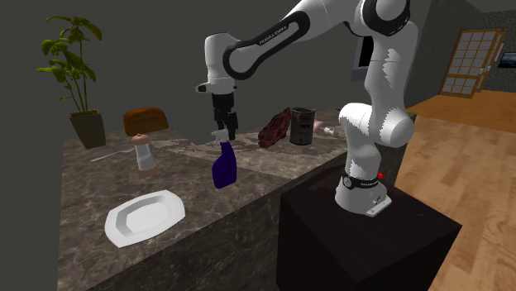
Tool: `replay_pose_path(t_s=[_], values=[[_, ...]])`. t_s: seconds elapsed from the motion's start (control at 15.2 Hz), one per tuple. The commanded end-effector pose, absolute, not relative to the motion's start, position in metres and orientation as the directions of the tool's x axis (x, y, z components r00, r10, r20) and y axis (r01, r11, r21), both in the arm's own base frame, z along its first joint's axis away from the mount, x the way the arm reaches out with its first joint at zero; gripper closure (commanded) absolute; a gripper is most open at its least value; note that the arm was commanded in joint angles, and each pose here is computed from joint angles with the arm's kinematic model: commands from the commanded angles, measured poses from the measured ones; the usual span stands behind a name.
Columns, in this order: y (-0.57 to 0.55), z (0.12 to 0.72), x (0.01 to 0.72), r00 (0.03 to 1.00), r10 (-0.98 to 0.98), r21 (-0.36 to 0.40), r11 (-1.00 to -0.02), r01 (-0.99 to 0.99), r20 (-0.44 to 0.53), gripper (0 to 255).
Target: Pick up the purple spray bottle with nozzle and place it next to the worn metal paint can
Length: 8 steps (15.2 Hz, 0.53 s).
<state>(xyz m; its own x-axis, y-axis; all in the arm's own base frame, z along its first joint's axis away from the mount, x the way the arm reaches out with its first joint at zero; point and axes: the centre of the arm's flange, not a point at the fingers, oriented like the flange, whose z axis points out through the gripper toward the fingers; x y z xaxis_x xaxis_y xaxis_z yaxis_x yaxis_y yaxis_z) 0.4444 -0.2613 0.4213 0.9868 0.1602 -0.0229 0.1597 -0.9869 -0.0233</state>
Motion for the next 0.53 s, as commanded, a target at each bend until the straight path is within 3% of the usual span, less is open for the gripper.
replay_pose_path(t_s=[0.0, 0.2, 0.26, 0.46], values=[[-0.2612, 0.4207, 0.4444, 0.987, 0.16, -0.023, -0.987, 0.16, -0.023, 0], [-0.2612, 0.4208, 0.4444, 0.987, 0.16, -0.023, -0.987, 0.16, -0.023, 0], [-0.2612, 0.4208, 0.4444, 0.987, 0.16, -0.023, -0.987, 0.16, -0.023, 255], [-0.2612, 0.4208, 0.4444, 0.987, 0.16, -0.023, -0.987, 0.16, -0.023, 255]])
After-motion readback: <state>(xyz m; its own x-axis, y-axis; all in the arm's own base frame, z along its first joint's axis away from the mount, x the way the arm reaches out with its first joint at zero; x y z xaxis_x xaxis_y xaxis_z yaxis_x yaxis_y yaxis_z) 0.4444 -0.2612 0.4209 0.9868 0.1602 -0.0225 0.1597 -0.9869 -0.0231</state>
